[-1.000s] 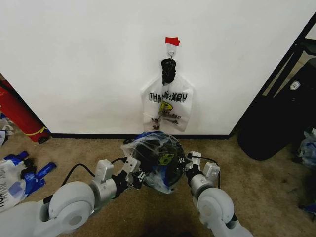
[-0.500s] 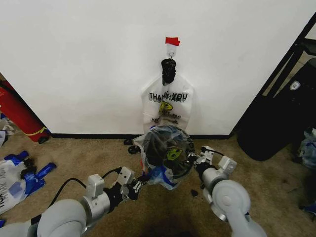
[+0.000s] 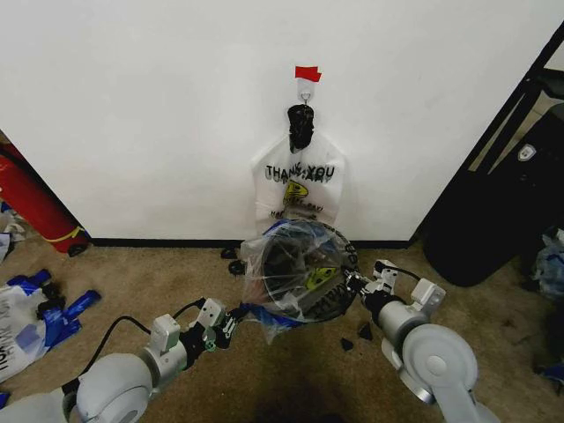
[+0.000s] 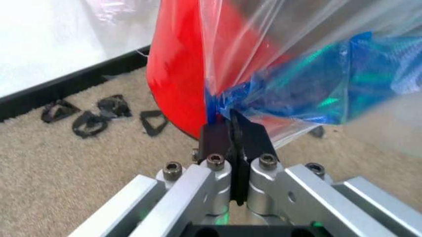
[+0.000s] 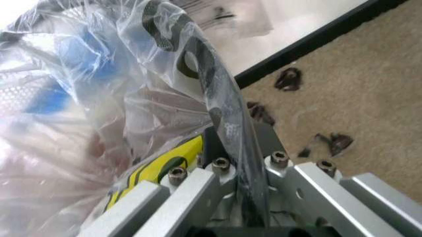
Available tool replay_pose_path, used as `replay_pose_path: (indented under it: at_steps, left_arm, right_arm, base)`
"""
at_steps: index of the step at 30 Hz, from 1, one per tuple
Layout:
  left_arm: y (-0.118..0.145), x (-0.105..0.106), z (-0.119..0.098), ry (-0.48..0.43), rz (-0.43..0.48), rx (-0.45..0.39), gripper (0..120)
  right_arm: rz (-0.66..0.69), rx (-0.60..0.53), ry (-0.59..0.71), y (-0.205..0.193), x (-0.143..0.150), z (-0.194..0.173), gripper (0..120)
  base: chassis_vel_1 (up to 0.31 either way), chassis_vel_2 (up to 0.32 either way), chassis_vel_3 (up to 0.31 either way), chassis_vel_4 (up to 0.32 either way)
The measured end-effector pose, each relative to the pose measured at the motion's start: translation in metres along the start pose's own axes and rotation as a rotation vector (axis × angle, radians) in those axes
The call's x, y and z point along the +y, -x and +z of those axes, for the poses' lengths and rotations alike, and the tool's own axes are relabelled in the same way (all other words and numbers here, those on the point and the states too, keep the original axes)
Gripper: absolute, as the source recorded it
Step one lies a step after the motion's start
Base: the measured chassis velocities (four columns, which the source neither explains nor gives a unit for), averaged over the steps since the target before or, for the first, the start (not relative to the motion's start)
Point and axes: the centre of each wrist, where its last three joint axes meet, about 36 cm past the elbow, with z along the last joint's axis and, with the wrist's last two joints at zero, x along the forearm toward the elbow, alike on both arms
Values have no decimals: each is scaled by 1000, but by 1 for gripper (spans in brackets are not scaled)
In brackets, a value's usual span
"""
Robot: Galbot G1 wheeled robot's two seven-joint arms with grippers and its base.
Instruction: Pick up the garbage bag from the wall and place it over the trash bin.
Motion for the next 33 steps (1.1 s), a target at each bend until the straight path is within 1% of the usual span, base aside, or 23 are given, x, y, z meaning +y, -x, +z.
replay_pose_path:
  at_steps: [3, 6, 8, 10, 12, 14, 15, 16, 18, 19, 20, 22, 23, 24, 25, 27, 28, 30, 31, 32, 33]
  left_arm:
    - [10, 1, 14, 22, -45, -18, 0]
    - [13, 2, 18, 20, -71, -21, 0]
    - [12, 2, 19, 20, -82, -22, 0]
    - [6, 3, 18, 28, -104, -16, 1]
    - [2, 3, 17, 36, -108, -6, 2]
    - [-6, -1, 14, 48, -102, 14, 10]
    - [-9, -2, 14, 60, -100, 24, 17]
    - [-9, -2, 14, 60, -100, 24, 17]
    - [-11, -2, 16, 83, -106, 32, 25]
    - [-11, 0, 18, 90, -117, 37, 32]
    - [-11, 0, 18, 90, -117, 37, 32]
    - [-11, 1, 20, 95, -167, 40, 40]
    - [-10, 1, 20, 96, -198, 36, 45]
    - [-10, 1, 20, 96, -198, 36, 45]
    - [-10, 1, 19, 96, -230, 28, 50]
    - [-9, 2, 15, 97, -263, 5, 60]
    - [-9, 2, 15, 97, -263, 5, 60]
    - [-11, 6, 12, 102, -266, -3, 68]
    - [-11, 8, 10, 107, -267, -7, 75]
    - [-11, 8, 10, 107, -267, -7, 75]
    - [-12, 9, 9, 111, -267, -12, 79]
  right_arm:
    - [-19, 27, -12, -3, 3, 1, 0]
    - [-16, 38, -27, -4, 3, 3, 0]
    - [-13, 39, -35, -4, 2, 4, 0]
    - [-7, 42, -43, -4, 1, 6, 0]
    - [-6, 42, -42, -3, 1, 7, 0]
    - [-4, 42, -38, -1, 1, 9, 0]
    - [-2, 39, -36, 0, 0, 9, 0]
    - [-2, 39, -36, 0, 0, 9, 0]
    - [1, 32, -35, 0, 0, 8, 0]
    - [3, 27, -35, 0, -1, 7, 0]
    - [3, 27, -35, 0, -1, 7, 0]
    - [12, 16, -35, 0, -4, 3, 0]
    - [20, 12, -33, 1, -7, 1, 0]
    - [20, 12, -33, 1, -7, 1, 0]
    - [33, 5, -30, 3, -11, -2, 0]
    - [58, -8, -19, 4, -20, -7, 0]
    - [58, -8, -19, 4, -20, -7, 0]
    - [77, -18, -9, 6, -27, -10, 0]
    - [85, -22, -3, 7, -30, -12, 0]
    - [85, -22, -3, 7, -30, -12, 0]
    - [90, -24, 0, 8, -32, -12, 0]
  base:
    - [0, 0, 0, 0]
    - [0, 0, 0, 0]
    - [0, 0, 0, 0]
    - [0, 0, 0, 0]
    - [0, 0, 0, 0]
    - [0, 0, 0, 0]
    - [0, 0, 0, 0]
    - [0, 0, 0, 0]
    - [0, 0, 0, 0]
    - [0, 0, 0, 0]
    - [0, 0, 0, 0]
    - [0, 0, 0, 0]
    - [0, 0, 0, 0]
    - [0, 0, 0, 0]
    - [0, 0, 0, 0]
    - [0, 0, 0, 0]
    - [0, 0, 0, 0]
    - [0, 0, 0, 0]
    - [0, 0, 0, 0]
    - [0, 0, 0, 0]
    - [0, 0, 0, 0]
